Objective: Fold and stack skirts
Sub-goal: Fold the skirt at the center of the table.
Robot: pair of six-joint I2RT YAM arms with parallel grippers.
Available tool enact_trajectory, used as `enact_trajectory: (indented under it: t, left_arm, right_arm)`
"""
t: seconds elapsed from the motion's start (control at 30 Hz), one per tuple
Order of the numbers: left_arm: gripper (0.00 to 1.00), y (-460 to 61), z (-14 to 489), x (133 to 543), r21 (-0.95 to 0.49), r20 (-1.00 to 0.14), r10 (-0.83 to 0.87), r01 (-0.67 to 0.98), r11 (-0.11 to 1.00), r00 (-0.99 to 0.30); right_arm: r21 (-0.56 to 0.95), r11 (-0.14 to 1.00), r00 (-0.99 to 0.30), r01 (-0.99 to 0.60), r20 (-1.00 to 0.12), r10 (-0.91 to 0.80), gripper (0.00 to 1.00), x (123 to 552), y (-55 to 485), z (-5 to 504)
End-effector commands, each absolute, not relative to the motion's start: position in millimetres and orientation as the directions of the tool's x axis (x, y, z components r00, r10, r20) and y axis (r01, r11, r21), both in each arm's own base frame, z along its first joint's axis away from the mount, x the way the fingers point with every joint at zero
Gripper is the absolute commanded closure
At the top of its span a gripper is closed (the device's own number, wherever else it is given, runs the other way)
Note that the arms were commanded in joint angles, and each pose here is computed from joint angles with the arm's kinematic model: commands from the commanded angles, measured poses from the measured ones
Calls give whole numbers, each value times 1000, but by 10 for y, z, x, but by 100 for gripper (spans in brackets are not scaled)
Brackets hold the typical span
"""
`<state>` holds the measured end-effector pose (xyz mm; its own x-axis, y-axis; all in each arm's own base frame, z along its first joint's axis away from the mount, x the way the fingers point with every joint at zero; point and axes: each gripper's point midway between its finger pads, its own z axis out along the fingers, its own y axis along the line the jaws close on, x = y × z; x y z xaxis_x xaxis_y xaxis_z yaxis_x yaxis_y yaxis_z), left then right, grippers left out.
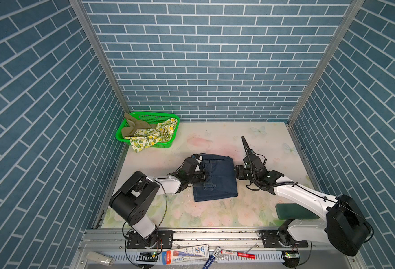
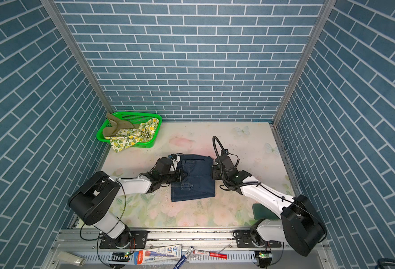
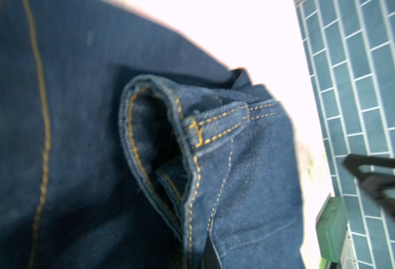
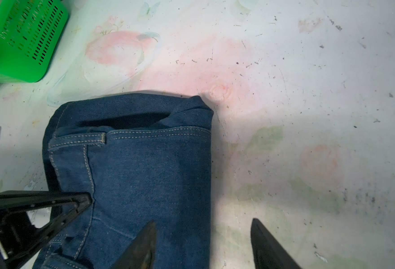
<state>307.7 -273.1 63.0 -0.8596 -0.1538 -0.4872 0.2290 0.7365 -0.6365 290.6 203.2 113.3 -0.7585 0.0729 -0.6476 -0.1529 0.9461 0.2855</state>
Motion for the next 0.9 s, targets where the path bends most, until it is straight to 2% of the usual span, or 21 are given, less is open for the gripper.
enact_trajectory:
  t: [0.0, 0.2, 0.4, 0.87]
  left_arm:
    - [100, -2830, 1147, 3225, -649, -563, -173, 303, 697, -808]
    - [100, -2796, 1518, 3192, -662, -588, -202, 322, 677, -783]
    - [100, -2646, 1569, 3083, -657, -595, -226, 305, 690, -771]
    - [100, -2148, 666, 2919, -639, -497, -260, 147, 755, -828]
  right_arm:
    - [279, 953, -763, -118, -640, 93, 36, 2890, 1948, 1058]
    - [235, 964, -751, -123, -657, 64, 36, 2892, 1865, 1129]
    - [200, 972, -743, -123, -667, 43, 36, 2895, 1803, 1182]
    - [192, 969, -770, -157, -638, 2, 36, 2906, 1892, 1149]
